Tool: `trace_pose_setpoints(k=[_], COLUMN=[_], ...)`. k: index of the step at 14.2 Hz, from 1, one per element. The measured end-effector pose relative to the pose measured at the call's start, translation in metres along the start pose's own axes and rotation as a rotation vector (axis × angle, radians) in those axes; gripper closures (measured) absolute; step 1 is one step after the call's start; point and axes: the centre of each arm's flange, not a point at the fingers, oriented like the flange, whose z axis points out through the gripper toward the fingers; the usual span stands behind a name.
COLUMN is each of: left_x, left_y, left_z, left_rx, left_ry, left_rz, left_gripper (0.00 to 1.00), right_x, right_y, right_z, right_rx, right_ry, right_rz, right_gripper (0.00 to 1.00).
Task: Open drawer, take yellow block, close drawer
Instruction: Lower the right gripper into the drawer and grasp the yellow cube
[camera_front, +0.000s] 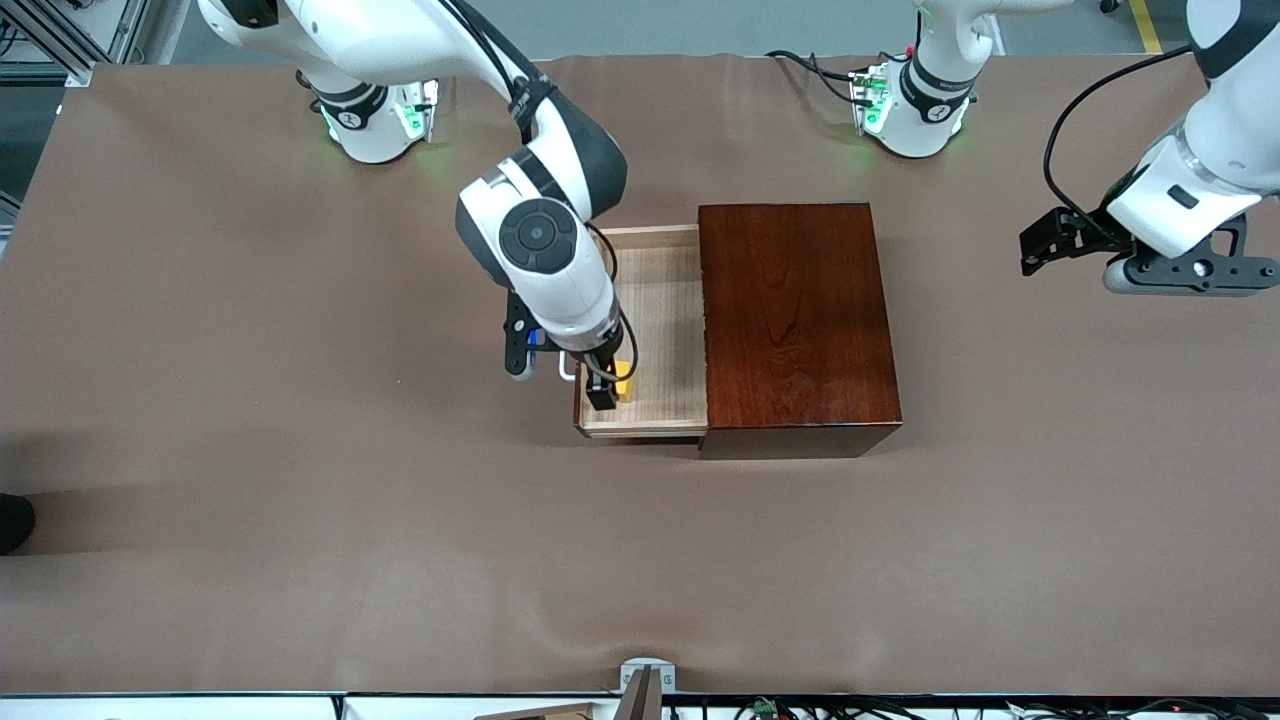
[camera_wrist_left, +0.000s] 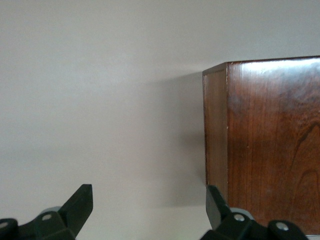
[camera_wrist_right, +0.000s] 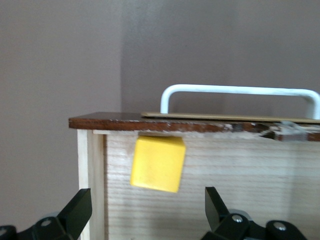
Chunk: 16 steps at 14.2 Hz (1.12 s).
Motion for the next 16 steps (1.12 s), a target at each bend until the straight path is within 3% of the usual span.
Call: trace_pose_setpoints(k=[13, 16], left_x=[0.004, 0.005], left_y=[-0.002, -0.003], left_z=[-0.027, -0.029], left_rx=[0.009, 0.007], left_ry=[-0.031, -0.019], left_rz=[0.028, 0.035], left_gripper=[0.00, 0.00], right_x=[0.009, 0.009], right_y=[0.005, 0.006], right_z=[0.062, 0.063], right_rx=[-0.015, -0.013], right_ry=[0.019, 0.016], right_rz=[0.006, 0.005], right_gripper=[0.00, 0.12])
